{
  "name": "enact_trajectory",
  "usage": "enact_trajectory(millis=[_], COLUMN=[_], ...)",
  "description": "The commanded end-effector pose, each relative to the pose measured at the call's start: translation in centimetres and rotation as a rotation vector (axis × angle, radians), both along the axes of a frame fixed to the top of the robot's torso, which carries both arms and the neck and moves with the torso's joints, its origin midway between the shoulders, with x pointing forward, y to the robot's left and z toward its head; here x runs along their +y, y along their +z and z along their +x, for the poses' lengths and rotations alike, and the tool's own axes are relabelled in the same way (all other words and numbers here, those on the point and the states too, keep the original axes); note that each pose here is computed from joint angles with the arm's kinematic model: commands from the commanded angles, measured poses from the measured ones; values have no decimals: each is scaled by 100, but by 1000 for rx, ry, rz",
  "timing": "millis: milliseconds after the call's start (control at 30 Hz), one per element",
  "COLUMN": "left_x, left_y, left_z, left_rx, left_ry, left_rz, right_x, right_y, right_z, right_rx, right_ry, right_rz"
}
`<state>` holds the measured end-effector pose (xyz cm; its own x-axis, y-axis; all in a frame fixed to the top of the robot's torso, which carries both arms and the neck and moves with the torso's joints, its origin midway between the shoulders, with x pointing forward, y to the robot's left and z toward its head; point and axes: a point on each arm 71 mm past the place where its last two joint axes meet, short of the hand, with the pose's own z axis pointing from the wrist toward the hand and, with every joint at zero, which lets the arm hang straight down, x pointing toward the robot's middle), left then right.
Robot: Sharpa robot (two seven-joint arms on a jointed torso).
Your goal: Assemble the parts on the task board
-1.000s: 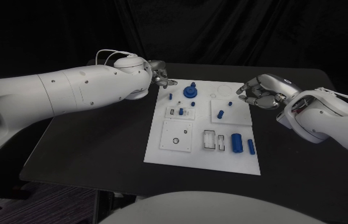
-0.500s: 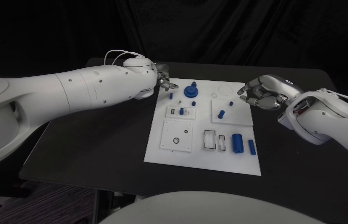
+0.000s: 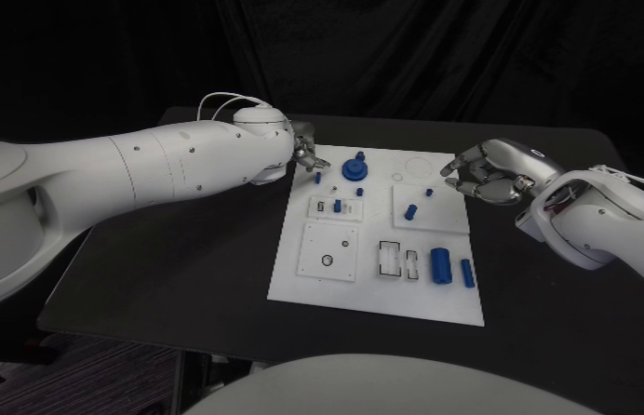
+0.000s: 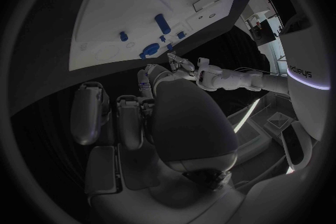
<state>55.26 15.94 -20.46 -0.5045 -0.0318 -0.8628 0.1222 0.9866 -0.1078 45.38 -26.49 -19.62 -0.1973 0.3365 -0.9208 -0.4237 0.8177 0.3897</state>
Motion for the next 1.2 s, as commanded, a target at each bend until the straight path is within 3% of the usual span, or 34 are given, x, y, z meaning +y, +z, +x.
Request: enact_trajectory(millis=[33, 533, 1200], left_x=[-18, -27, -38], left_y=[-21, -98, -127], left_z=[-8, -16, -23], left_rx=[15, 30, 39], left_ry=[-17, -28, -40], left_rz=[9, 5, 2], right_x=[0, -4, -2], right_y=[5, 2, -6], right_z=[-6, -3, 3], right_rx=[-10, -7, -1], right_ry=[-4, -5, -7], right_rz=[5, 3, -1])
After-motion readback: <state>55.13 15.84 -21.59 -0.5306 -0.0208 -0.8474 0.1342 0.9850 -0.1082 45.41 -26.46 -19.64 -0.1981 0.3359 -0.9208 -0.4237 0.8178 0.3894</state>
